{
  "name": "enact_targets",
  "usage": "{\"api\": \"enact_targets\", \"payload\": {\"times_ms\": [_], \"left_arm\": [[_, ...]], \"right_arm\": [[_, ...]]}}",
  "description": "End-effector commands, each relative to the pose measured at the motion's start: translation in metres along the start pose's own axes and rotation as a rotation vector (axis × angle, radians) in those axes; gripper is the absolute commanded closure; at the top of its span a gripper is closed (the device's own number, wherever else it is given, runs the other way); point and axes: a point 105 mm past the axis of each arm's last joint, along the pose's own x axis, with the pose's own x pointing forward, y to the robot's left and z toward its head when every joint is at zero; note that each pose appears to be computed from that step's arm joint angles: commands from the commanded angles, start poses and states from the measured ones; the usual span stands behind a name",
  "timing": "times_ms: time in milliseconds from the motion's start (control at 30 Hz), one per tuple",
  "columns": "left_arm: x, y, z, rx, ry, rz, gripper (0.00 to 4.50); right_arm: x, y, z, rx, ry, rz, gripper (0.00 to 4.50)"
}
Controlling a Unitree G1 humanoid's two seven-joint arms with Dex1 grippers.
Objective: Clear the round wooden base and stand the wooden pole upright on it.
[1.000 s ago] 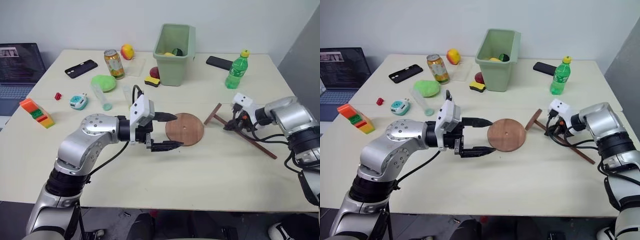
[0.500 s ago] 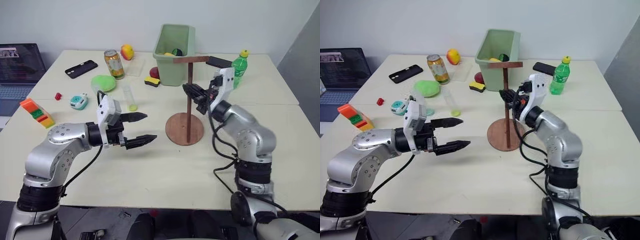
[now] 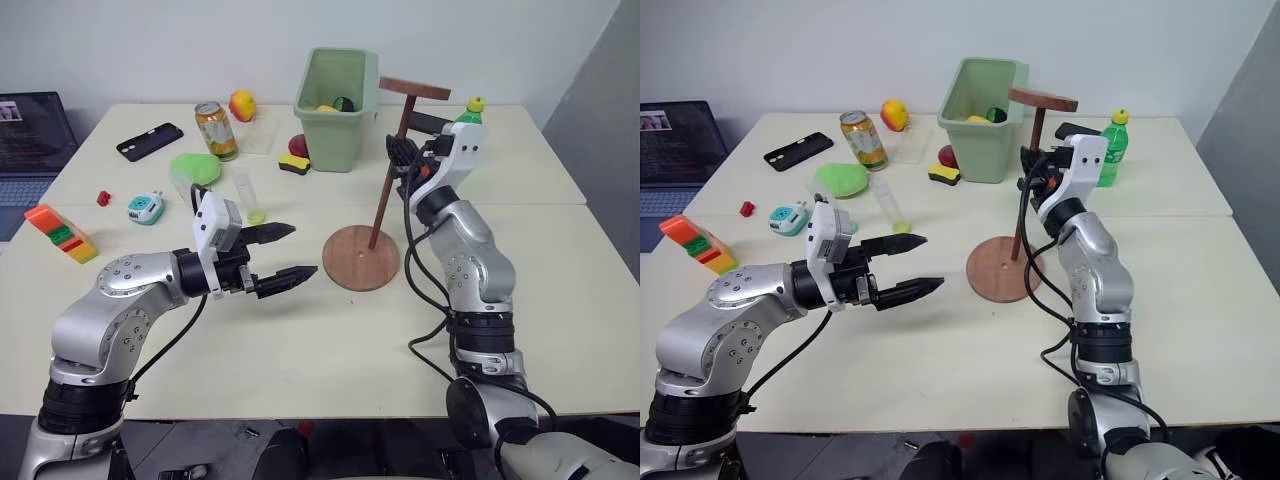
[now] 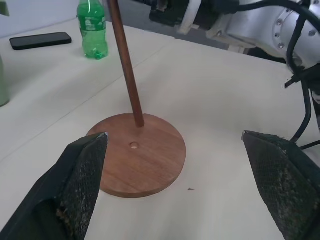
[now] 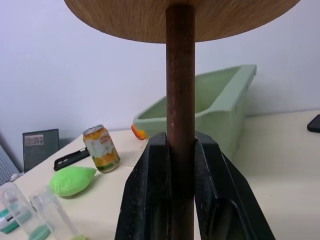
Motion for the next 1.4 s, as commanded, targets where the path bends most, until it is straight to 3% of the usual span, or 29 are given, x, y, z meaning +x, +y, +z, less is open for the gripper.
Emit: {"api": "enact_targets", "payload": {"times_ms": [33, 500, 700, 900, 1067, 1400], "left_arm": [[0.0, -0.006, 0.008, 0.03, -0.015, -0.022, 0.0], [-0.003, -0.002, 0.008, 0.035, -0.009, -0.008, 0.0], [-0.002, 0.001, 0.01, 0.042, -0.019, -0.001, 0.0], [-0.002, 0.0, 0.01, 0.042, -0.021, 0.006, 0.0], [-0.004, 0.001, 0.01, 0.044, -0.02, 0.011, 0.0], [-0.004, 0.002, 0.011, 0.049, -0.022, 0.018, 0.0]], "right_arm": [[0.008, 0.016, 0.009, -0.002, -0.058, 0.037, 4.26], [0.008, 0.008, -0.005, -0.072, -0.046, 0.033, 4.26], [-0.001, 0.023, -0.013, -0.166, -0.072, 0.093, 4.26], [-0.036, 0.035, -0.057, -0.215, -0.04, 0.12, 4.26], [-0.049, 0.033, -0.095, -0.205, 0.143, 0.136, 4.26], [-0.057, 0.041, -0.115, -0.231, 0.332, 0.203, 4.26]]}}
